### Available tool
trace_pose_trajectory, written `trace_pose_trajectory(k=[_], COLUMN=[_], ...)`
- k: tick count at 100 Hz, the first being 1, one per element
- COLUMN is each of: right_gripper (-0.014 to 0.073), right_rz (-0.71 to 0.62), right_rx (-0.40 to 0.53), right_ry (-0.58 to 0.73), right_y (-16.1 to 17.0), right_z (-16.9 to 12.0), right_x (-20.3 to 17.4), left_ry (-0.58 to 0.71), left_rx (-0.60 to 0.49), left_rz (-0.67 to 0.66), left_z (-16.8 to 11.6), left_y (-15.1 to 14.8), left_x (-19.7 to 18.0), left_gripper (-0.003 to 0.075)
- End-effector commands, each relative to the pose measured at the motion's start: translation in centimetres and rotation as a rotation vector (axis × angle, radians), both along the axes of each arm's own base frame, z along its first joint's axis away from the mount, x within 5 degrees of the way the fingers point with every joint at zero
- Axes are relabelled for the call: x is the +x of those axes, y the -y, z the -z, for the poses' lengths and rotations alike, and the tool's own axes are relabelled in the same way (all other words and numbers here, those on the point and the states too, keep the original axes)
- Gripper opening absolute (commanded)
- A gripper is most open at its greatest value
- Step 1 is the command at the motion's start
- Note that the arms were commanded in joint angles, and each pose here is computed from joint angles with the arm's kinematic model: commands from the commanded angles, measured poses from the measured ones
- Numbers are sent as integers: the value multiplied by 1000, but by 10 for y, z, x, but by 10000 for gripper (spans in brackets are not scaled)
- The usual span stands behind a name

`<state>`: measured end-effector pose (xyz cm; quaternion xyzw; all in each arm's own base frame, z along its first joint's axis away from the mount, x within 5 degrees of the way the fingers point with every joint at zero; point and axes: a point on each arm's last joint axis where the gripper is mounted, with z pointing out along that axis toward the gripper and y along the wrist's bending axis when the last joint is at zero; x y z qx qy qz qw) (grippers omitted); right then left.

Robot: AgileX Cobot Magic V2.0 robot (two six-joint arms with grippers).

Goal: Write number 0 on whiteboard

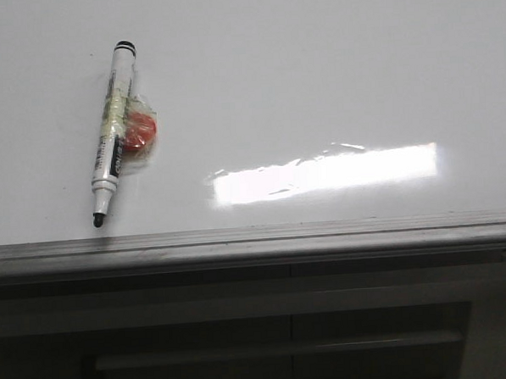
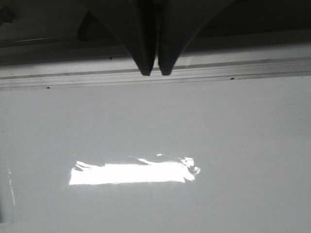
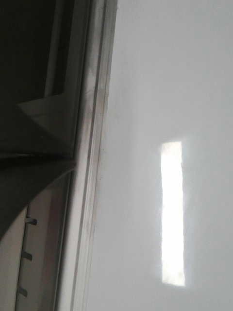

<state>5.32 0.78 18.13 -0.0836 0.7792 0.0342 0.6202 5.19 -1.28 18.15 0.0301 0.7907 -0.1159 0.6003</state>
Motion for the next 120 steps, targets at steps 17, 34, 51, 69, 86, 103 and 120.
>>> trace_pose_trajectory(k=[17,34,51,69,86,103,120], right_gripper=[-59,-59,-59,-59,-59,-59,-59], right_rz=[5,5,5,5,5,-2,-19], right_rx=[-10,-10,-10,-10,-10,4,39], right_ry=[43,43,43,43,43,124,320], right_y=[1,1,1,1,1,0,-2], right_z=[0,0,0,0,0,-7,-25], right_x=[0,0,0,0,0,1,1], left_ry=[36,36,36,36,36,36,96], left_rx=[-30,-30,-30,-30,-30,-30,12], left_rz=[-6,-6,-6,-6,-6,-6,-11], left_z=[6,6,6,6,6,6,1], left_y=[0,0,0,0,0,0,-1], left_x=[0,0,0,0,0,0,1], left_gripper=[-20,-20,-20,-20,-20,-20,-20])
